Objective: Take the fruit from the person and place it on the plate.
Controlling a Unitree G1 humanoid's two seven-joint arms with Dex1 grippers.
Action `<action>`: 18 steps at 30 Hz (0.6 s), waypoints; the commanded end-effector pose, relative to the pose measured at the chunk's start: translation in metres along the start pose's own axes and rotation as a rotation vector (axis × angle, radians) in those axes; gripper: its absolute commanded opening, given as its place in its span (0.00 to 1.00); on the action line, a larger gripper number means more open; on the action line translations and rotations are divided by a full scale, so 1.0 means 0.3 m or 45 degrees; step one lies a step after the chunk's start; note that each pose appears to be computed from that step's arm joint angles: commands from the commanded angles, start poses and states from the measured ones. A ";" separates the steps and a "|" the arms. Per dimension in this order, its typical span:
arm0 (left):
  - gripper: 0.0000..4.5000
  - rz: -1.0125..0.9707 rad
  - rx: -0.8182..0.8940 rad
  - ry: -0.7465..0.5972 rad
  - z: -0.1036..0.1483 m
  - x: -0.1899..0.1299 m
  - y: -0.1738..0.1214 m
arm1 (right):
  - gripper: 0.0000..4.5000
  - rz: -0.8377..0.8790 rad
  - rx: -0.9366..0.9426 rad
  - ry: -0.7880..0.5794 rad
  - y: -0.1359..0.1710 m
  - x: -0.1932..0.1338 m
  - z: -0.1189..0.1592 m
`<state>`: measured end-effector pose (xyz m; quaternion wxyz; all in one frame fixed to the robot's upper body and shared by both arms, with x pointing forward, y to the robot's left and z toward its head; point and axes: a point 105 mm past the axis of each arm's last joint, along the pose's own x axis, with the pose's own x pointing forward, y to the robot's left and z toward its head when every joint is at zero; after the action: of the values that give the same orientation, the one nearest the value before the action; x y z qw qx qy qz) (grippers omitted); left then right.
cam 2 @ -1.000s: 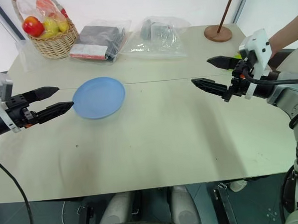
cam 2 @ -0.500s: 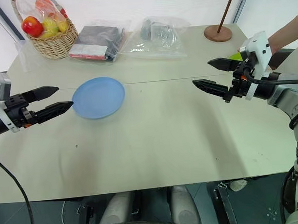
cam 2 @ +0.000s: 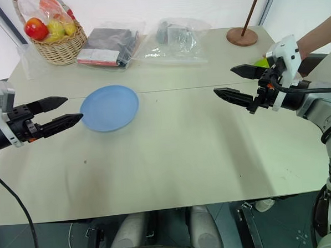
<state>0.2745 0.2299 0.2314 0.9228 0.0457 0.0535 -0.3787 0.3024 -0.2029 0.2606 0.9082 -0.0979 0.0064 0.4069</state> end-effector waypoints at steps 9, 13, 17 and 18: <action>1.00 -0.001 0.059 -0.035 0.037 -0.008 -0.007 | 0.99 0.024 -0.037 -0.038 0.015 -0.004 0.035; 1.00 0.005 0.046 -0.045 0.040 -0.010 -0.001 | 0.99 0.030 -0.035 -0.052 0.017 0.000 0.043; 1.00 0.006 0.038 -0.049 0.040 -0.010 0.000 | 0.99 0.034 -0.031 -0.064 0.018 0.003 0.049; 1.00 0.005 0.037 -0.049 0.039 -0.009 0.000 | 0.99 0.035 -0.030 -0.066 0.019 0.003 0.050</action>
<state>0.2747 0.2304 0.2311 0.9233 0.0438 0.0541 -0.3778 0.3015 -0.2007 0.2617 0.9058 -0.0916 0.0034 0.4138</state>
